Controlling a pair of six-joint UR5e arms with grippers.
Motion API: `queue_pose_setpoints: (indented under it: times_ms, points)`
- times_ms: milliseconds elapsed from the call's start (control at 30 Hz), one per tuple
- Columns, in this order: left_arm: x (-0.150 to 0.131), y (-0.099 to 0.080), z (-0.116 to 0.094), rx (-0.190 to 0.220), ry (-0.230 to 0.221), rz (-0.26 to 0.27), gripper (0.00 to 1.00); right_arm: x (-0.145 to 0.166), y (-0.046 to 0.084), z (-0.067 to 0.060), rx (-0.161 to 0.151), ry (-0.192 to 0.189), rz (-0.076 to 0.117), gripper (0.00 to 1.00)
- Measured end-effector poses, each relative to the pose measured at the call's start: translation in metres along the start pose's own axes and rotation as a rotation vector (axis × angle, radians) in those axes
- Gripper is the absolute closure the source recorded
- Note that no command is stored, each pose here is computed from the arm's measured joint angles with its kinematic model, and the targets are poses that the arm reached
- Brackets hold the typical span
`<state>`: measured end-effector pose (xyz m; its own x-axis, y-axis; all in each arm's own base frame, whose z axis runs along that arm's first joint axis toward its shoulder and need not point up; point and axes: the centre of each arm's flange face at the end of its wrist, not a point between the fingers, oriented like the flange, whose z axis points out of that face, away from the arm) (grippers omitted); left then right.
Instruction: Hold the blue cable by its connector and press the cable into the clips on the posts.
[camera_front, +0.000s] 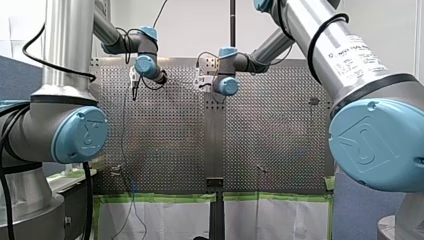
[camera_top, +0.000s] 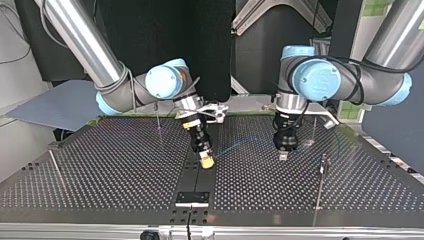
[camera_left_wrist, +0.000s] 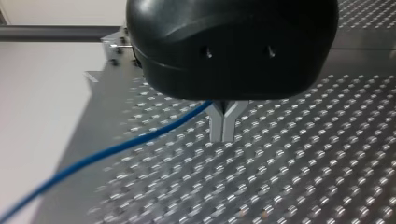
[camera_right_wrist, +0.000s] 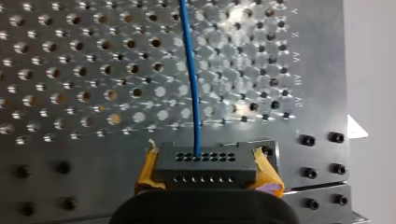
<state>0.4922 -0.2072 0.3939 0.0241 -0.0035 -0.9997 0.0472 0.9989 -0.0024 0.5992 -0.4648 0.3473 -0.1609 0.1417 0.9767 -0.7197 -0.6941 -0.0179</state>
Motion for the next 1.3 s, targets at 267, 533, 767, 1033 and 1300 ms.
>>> queue_pose_setpoints:
  times_ms: [267, 533, 767, 1033, 1300]
  points:
    - [0.034, -0.032, 0.006, 0.0, 0.007, -0.009, 1.0, -0.023, 0.003, -0.011, -0.017, -0.007, -0.006, 1.0]
    - [0.086, -0.063, -0.004, -0.001, 0.049, -0.016, 1.0, -0.051, 0.028, -0.024, -0.086, -0.01, -0.005, 1.0]
    - [0.138, -0.089, -0.028, 0.01, 0.1, -0.008, 1.0, -0.102, 0.038, -0.041, -0.108, -0.053, -0.02, 1.0]
    - [0.174, -0.099, -0.049, 0.041, 0.124, 0.005, 1.0, -0.173, 0.044, -0.069, -0.159, -0.123, -0.031, 1.0]
    - [0.207, -0.112, -0.052, 0.062, 0.135, 0.003, 1.0, -0.237, 0.048, -0.104, -0.187, -0.192, -0.032, 1.0]
